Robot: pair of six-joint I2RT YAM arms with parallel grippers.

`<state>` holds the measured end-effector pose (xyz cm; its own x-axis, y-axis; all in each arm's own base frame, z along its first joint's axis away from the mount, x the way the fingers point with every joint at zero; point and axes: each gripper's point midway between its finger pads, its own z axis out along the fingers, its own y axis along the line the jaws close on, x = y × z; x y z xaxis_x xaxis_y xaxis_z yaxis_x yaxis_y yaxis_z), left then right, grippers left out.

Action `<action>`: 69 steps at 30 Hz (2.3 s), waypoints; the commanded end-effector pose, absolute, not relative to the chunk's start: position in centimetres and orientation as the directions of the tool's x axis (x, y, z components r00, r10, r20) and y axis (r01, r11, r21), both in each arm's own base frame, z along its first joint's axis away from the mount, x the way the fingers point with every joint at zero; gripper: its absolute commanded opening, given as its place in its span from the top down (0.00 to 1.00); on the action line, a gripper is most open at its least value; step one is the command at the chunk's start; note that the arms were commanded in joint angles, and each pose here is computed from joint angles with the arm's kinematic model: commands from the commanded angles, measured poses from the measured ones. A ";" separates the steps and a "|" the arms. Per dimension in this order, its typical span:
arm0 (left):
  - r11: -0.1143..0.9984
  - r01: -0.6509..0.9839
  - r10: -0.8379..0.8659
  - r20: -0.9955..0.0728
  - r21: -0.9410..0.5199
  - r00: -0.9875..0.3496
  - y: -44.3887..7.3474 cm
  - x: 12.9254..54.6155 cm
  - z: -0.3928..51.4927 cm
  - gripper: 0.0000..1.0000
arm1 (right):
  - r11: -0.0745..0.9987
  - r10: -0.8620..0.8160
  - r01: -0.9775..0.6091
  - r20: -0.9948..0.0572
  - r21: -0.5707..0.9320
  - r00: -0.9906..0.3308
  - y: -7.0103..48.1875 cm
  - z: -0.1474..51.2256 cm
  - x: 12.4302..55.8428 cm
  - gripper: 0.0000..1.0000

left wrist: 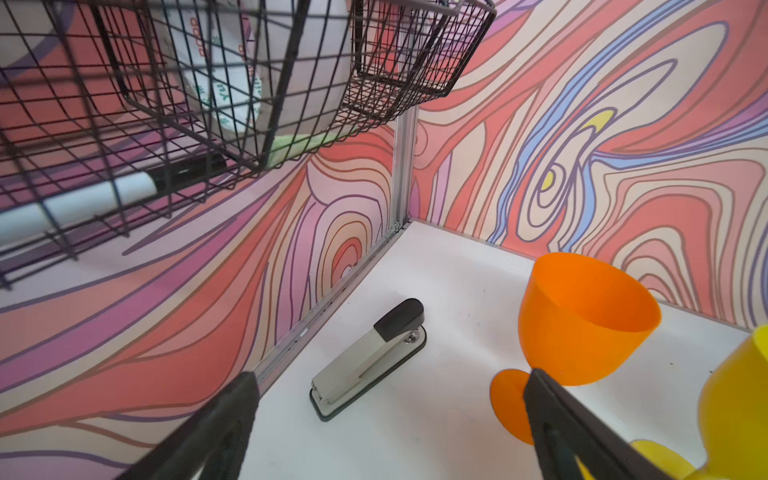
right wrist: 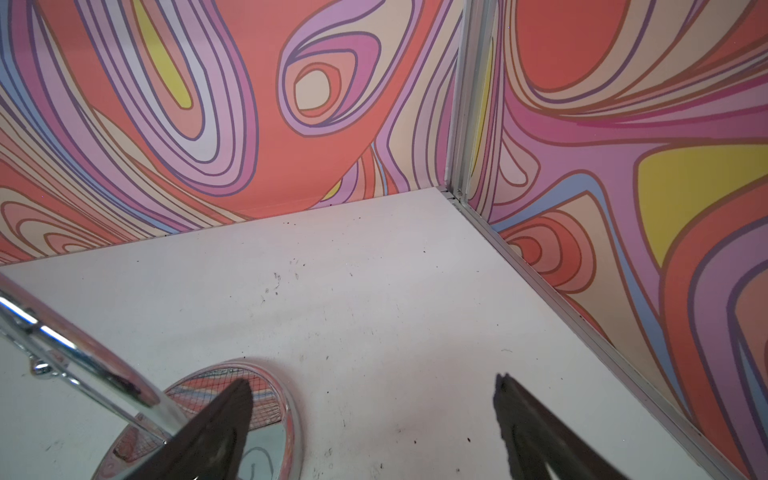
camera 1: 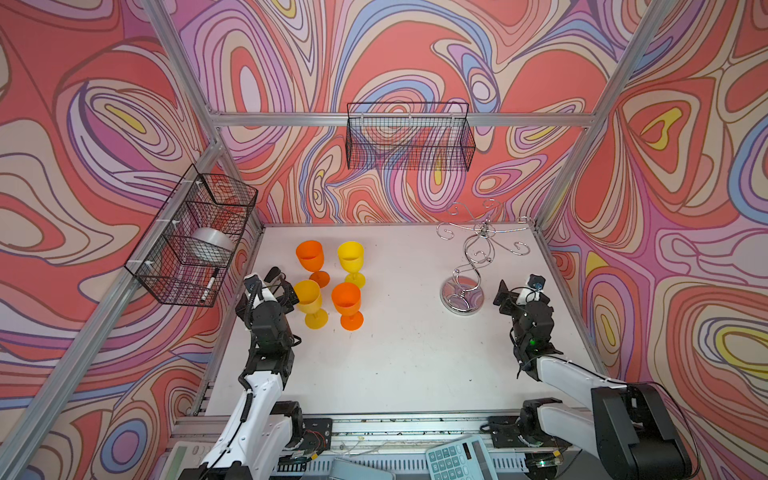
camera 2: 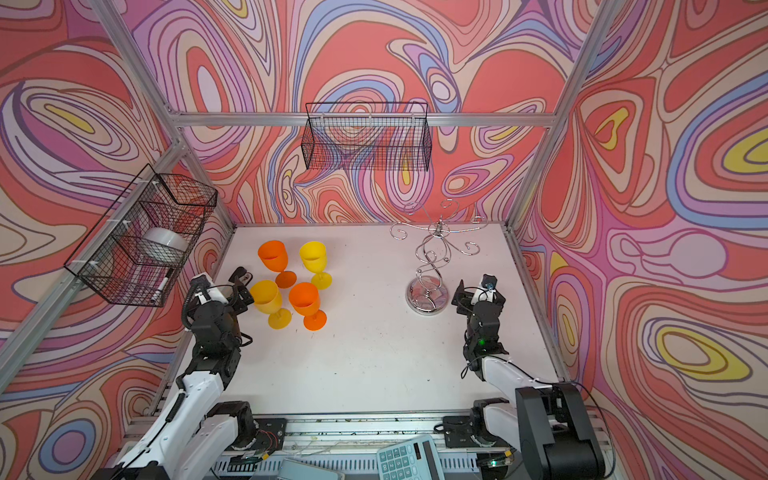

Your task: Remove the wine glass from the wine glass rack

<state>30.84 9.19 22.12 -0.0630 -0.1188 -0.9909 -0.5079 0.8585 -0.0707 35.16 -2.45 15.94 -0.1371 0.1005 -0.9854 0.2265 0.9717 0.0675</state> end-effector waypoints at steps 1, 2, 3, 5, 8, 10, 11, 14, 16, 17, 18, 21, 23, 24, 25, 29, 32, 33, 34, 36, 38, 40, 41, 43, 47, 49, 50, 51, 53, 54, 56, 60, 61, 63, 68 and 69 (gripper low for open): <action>0.849 -0.524 -0.129 -0.988 -0.065 -0.086 9.5 31.0 21.2 0.00 | 0.972 0.091 0.227 -0.989 0.062 -0.119 -2.4 16.6 35.6 0.04; 0.851 -0.520 -0.140 -0.986 -0.073 -0.091 9.4 31.2 20.8 0.00 | 0.972 0.092 0.226 -0.989 0.063 -0.119 -2.4 16.6 35.7 0.04; 0.845 -0.530 -0.152 -0.983 -0.076 -0.101 9.5 31.3 20.3 0.00 | 0.972 0.090 0.226 -0.989 0.061 -0.121 -2.3 16.6 35.7 0.04; 0.816 -0.574 -0.165 -0.979 -0.067 -0.119 10.3 31.1 19.3 0.00 | 0.972 0.089 0.227 -0.989 0.060 -0.121 -2.4 16.5 35.7 0.04; 0.780 -0.624 -0.157 -0.979 -0.043 -0.129 11.2 30.5 18.9 0.00 | 0.971 0.089 0.230 -0.989 0.060 -0.120 -2.4 16.5 35.7 0.04; 0.763 -0.645 -0.152 -0.980 -0.034 -0.128 11.7 30.2 19.0 0.00 | 0.971 0.090 0.231 -0.988 0.060 -0.122 -2.4 16.5 35.7 0.04; 0.748 -0.662 -0.156 -0.981 -0.039 -0.118 12.0 29.9 19.1 0.00 | 0.971 0.090 0.232 -0.988 0.060 -0.124 -2.5 16.4 35.8 0.04; 0.741 -0.668 -0.166 -0.983 -0.070 -0.081 12.2 29.5 19.5 0.00 | 0.971 0.091 0.230 -0.988 0.061 -0.126 -2.4 16.4 35.8 0.04; 0.745 -0.659 -0.172 -0.984 -0.102 -0.042 12.2 29.4 20.0 0.00 | 0.972 0.091 0.229 -0.988 0.060 -0.128 -2.4 16.3 35.8 0.04; 0.752 -0.648 -0.176 -0.984 -0.119 -0.024 12.0 29.4 20.3 0.00 | 0.971 0.092 0.229 -0.987 0.060 -0.129 -2.4 16.3 35.8 0.04; 0.755 -0.643 -0.179 -0.984 -0.127 -0.015 11.9 29.4 20.4 0.00 | 0.971 0.094 0.229 -0.987 0.062 -0.130 -2.4 16.2 35.8 0.04; 0.755 -0.642 -0.177 -0.984 -0.130 -0.009 11.9 29.3 20.6 0.00 | 0.972 0.093 0.228 -0.987 0.061 -0.132 -2.3 16.2 35.9 0.05; 0.750 -0.651 -0.172 -0.985 -0.117 -0.022 12.1 29.4 20.4 0.00 | 0.972 0.094 0.227 -0.987 0.062 -0.133 -2.3 16.2 35.9 0.04; 0.742 -0.661 -0.171 -0.985 -0.109 -0.030 12.3 29.3 20.3 0.00 | 0.972 0.093 0.229 -0.987 0.060 -0.134 -2.4 16.1 35.9 0.04; 0.731 -0.675 -0.171 -0.984 -0.100 -0.040 12.5 29.2 20.0 0.00 | 0.972 0.094 0.229 -0.987 0.061 -0.133 -2.4 16.2 35.9 0.04; 0.664 -0.743 -0.190 -0.980 -0.084 -0.059 14.1 28.1 19.1 0.00 | 0.972 0.093 0.226 -0.986 0.060 -0.135 -2.3 16.1 35.9 0.04; 0.641 -0.764 -0.201 -0.977 -0.071 -0.077 14.7 27.8 18.6 0.00 | 0.971 0.094 0.230 -0.986 0.061 -0.138 -2.4 16.1 35.9 0.04; 0.649 -0.758 -0.203 -0.975 -0.069 -0.086 14.6 28.0 18.3 0.00 | 0.971 0.093 0.230 -0.986 0.059 -0.140 -2.4 16.0 36.0 0.05; 0.658 -0.750 -0.208 -0.974 -0.069 -0.094 14.4 28.3 18.1 0.00 | 0.971 0.093 0.231 -0.986 0.059 -0.140 -2.4 16.0 36.0 0.05; 0.679 -0.731 -0.217 -0.970 -0.066 -0.114 14.1 28.9 17.4 0.00 | 0.971 0.095 0.232 -0.985 0.060 -0.143 -2.4 15.9 36.0 0.05; 0.697 -0.714 -0.223 -0.966 -0.064 -0.131 13.8 29.4 16.9 0.00 | 0.971 0.096 0.230 -0.985 0.061 -0.144 -2.3 15.8 36.0 0.04; 0.716 -0.696 -0.232 -0.961 -0.064 -0.149 13.5 29.9 16.4 0.00 | 0.971 0.094 0.234 -0.985 0.058 -0.146 -2.4 15.8 36.1 0.04; 0.722 -0.689 -0.235 -0.959 -0.063 -0.158 13.4 30.1 16.2 0.00 | 0.971 0.096 0.233 -0.985 0.060 -0.146 -2.4 15.8 36.1 0.05; 0.744 -0.665 -0.234 -0.957 -0.063 -0.172 12.9 30.7 15.8 0.00 | 0.971 0.095 0.234 -0.985 0.059 -0.147 -2.4 15.8 36.1 0.04; 0.776 -0.625 -0.256 -0.948 -0.084 -0.191 12.1 31.5 15.0 0.00 | 0.970 0.094 0.236 -0.985 0.057 -0.147 -2.4 15.7 36.1 0.04; 0.792 -0.604 -0.259 -0.945 -0.090 -0.198 11.7 31.8 14.7 0.00 | 0.970 0.095 0.237 -0.985 0.058 -0.146 -2.4 15.8 36.1 0.04; 0.799 -0.593 -0.257 -0.946 -0.093 -0.198 11.5 32.0 14.6 0.00 | 0.969 0.095 0.239 -0.985 0.058 -0.146 -2.5 15.7 36.0 0.04; 0.810 -0.579 -0.253 -0.947 -0.095 -0.200 11.3 32.2 14.5 0.00 | 0.970 0.095 0.238 -0.985 0.058 -0.145 -2.5 15.8 36.1 0.05; 0.828 -0.552 -0.248 -0.948 -0.100 -0.200 10.9 32.6 14.4 0.00 | 0.970 0.094 0.238 -0.985 0.057 -0.148 -2.5 15.7 36.1 0.04; 0.837 -0.537 -0.249 -0.948 -0.106 -0.200 10.6 32.8 14.3 0.00 | 0.969 0.095 0.239 -0.984 0.058 -0.148 -2.5 15.7 36.1 0.04; 0.848 -0.519 -0.251 -0.946 -0.112 -0.206 10.3 33.2 14.1 0.00 | 0.970 0.094 0.237 -0.984 0.055 -0.153 -2.5 15.6 36.1 0.04; 0.859 -0.500 -0.251 -0.943 -0.112 -0.220 9.9 33.5 13.7 0.00 | 0.970 0.094 0.238 -0.983 0.055 -0.155 -2.4 15.5 36.2 0.04; 0.858 -0.502 -0.251 -0.941 -0.109 -0.225 10.0 33.5 13.6 0.00 | 0.970 0.093 0.237 -0.984 0.055 -0.155 -2.5 15.5 36.2 0.04; 0.857 -0.505 -0.251 -0.939 -0.104 -0.234 10.0 33.6 13.4 0.00 | 0.970 0.092 0.236 -0.983 0.053 -0.156 -2.4 15.5 36.2 0.04; 0.856 -0.507 -0.251 -0.937 -0.097 -0.244 10.1 33.6 13.0 0.00 | 0.970 0.092 0.236 -0.983 0.053 -0.157 -2.4 15.5 36.2 0.04; 0.857 -0.506 -0.252 -0.936 -0.097 -0.246 10.1 33.6 13.0 0.00 | 0.971 0.090 0.234 -0.983 0.051 -0.159 -2.4 15.4 36.2 0.04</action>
